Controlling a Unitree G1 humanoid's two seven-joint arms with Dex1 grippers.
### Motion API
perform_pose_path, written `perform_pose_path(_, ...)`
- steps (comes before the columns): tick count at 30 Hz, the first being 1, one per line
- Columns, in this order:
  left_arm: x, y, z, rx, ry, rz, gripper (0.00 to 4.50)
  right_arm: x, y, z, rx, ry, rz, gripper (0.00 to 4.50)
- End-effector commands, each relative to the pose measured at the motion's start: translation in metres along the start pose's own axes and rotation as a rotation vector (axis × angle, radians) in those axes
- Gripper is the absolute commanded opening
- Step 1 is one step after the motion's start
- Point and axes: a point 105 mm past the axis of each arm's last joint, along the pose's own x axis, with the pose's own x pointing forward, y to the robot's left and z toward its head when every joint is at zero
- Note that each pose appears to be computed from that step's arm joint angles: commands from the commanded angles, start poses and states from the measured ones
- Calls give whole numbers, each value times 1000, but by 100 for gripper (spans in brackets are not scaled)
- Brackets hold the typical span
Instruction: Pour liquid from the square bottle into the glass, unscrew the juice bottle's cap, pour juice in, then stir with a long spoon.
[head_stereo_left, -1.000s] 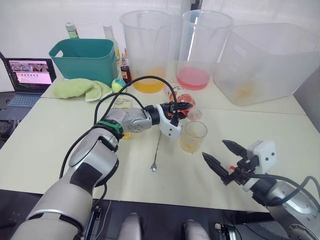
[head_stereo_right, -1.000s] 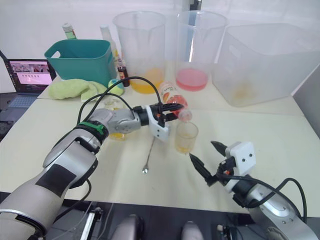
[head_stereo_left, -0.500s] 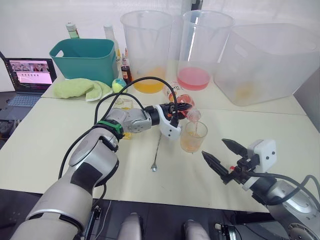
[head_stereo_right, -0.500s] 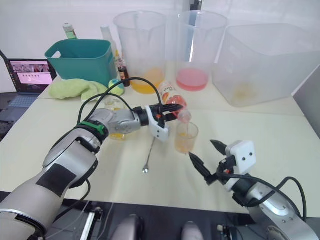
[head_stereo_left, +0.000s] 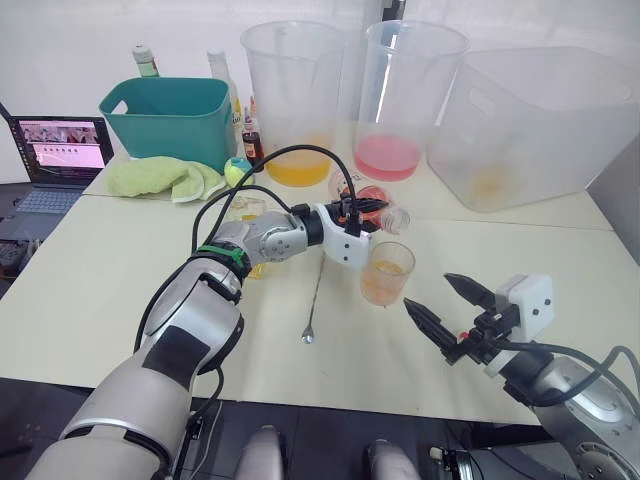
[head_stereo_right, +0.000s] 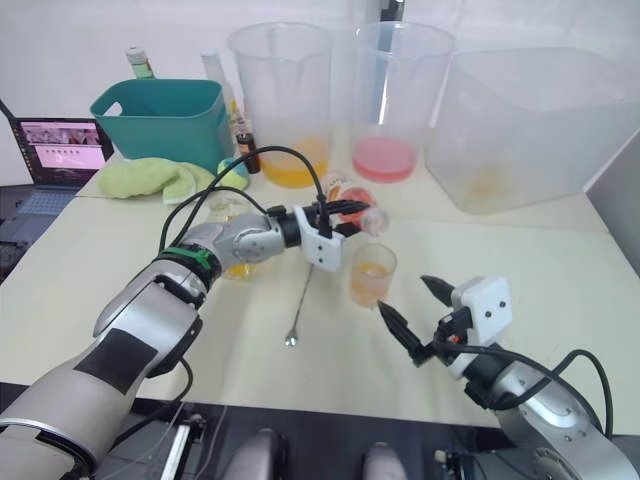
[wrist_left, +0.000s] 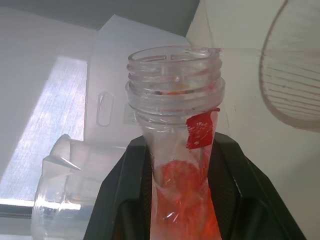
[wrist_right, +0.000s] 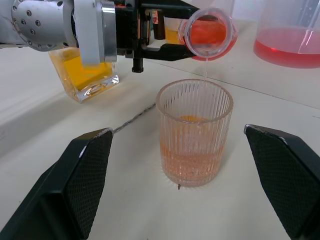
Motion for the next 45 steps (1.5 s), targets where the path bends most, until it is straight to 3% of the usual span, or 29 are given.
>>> perform_pose_path(1,1,34,6,-74,-39,121,123,0,-2,9,-23,-31,5,445)
perform_pose_path(8,-19,79,0,-295,-87,224,123,8,-4,14,-25,-47,51,445)
perform_pose_path(11,-46,105,-5,-492,-164,238,123,14,-5,16,-26,-50,102,445)
perform_pose_path(15,-76,113,-3,-653,-203,179,123,20,-5,21,-27,-59,162,445)
perform_pose_path(22,-141,116,26,-947,-218,61,123,22,-4,30,-43,-16,359,445)
perform_pose_path(30,-204,104,36,-1130,-56,54,123,24,-1,47,-74,43,609,445)
perform_pose_path(36,-249,98,17,-1148,146,152,123,33,-5,53,-109,40,661,445)
perform_pose_path(45,-299,88,-5,-1209,303,226,123,38,-5,51,-133,42,689,445)
